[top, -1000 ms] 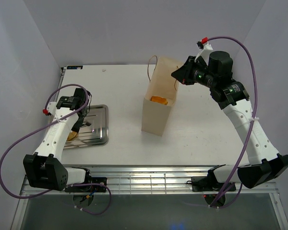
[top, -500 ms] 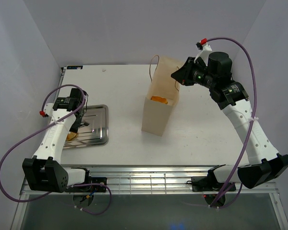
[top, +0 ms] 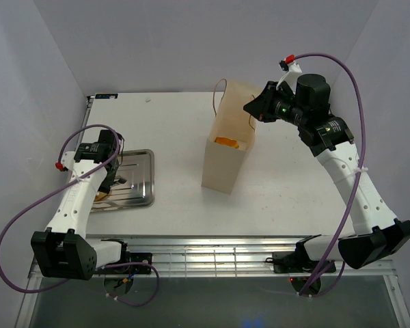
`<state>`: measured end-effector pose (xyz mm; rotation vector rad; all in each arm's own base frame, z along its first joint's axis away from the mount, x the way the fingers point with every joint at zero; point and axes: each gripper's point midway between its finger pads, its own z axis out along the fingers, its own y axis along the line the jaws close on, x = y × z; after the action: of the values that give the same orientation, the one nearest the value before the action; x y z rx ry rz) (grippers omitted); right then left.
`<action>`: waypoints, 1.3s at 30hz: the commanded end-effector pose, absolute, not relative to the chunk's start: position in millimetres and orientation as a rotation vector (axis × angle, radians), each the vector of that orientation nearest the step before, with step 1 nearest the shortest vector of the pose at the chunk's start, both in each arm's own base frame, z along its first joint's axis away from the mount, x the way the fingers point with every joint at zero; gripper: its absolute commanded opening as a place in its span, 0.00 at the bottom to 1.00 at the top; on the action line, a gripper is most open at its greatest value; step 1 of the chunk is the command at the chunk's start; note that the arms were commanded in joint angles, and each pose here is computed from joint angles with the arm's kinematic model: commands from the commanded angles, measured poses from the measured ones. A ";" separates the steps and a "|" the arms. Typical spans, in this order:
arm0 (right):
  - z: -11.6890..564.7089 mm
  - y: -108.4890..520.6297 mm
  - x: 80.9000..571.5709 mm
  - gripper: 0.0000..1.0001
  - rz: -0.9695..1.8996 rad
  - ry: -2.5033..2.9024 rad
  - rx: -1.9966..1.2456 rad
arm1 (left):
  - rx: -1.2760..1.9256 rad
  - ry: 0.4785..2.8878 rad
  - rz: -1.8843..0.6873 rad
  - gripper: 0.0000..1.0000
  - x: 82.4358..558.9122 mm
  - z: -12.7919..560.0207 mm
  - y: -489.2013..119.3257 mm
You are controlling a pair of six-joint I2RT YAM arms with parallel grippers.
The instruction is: Place the fake bread into the paper bag
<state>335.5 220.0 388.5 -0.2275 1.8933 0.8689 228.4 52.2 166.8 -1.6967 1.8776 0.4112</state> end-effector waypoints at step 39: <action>412.8 223.8 327.6 0.12 0.902 1.824 -0.255 | -1.732 1.961 0.530 0.55 211.1 134.0 57.3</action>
<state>333.9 221.4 388.9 -0.2332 1.8943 0.8812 212.8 55.2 135.1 -1.7337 1.9555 0.5236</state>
